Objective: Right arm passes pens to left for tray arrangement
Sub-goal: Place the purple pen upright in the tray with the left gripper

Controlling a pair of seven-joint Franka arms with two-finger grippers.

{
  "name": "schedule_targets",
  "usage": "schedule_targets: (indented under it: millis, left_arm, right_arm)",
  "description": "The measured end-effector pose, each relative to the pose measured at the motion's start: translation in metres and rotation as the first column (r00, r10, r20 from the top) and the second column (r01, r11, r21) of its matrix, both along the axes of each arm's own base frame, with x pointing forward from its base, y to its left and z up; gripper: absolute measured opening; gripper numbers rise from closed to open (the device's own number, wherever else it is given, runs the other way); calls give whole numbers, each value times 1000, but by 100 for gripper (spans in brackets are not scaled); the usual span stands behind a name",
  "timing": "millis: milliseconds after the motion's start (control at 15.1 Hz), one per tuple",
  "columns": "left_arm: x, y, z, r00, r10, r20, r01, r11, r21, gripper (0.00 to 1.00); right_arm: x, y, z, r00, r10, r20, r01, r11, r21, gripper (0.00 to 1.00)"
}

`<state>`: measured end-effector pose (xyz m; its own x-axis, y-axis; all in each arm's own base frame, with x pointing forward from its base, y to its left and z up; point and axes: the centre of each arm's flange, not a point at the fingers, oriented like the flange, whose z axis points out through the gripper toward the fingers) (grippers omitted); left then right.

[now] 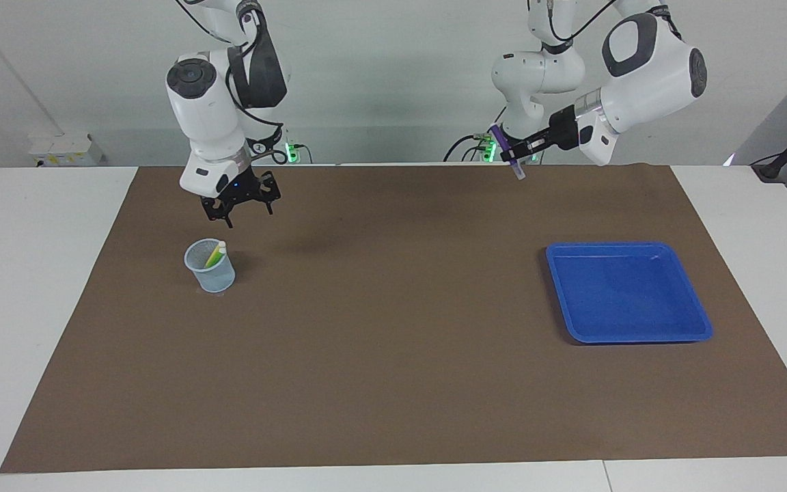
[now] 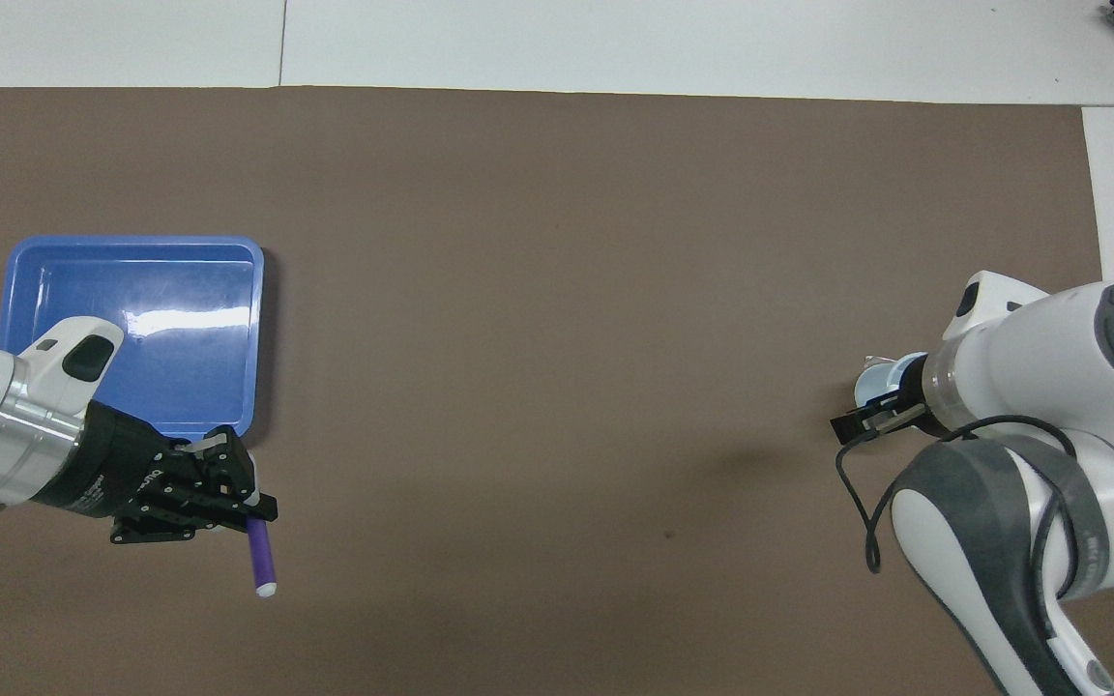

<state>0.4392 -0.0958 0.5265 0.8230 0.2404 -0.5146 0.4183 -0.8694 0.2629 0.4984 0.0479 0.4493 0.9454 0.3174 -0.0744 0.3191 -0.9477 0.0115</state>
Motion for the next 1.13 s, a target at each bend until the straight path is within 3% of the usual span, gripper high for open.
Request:
schedule_targets:
  millis: [132, 265, 463, 662, 795, 1126]
  left_arm:
    - [3, 11, 1, 992, -119, 34, 116, 991, 65, 19]
    - [6, 20, 1, 977, -208, 53, 201, 972, 120, 19]
    - [8, 31, -2, 944, -322, 67, 306, 935, 178, 19]
    - [11, 42, -3, 907, -414, 83, 388, 895, 220, 19]
    - [14, 55, -3, 892, -441, 103, 412, 884, 223, 19]
    - [28, 73, -16, 870, -475, 130, 434, 865, 253, 19]
  right_arm:
    - [3, -28, -13, 997, -70, -22, 70, 998, -5, 90]
    - [6, -41, -27, 986, -163, -45, 162, 987, -19, 80]
    - [9, -37, -41, 962, -267, -53, 265, 963, -44, 80]
    - [15, -33, -45, 960, -279, -24, 278, 960, -37, 80]
    - [18, -33, -46, 961, -278, -8, 277, 960, -31, 70]
    - [22, -37, -55, 964, -267, 2, 267, 963, -44, 70]
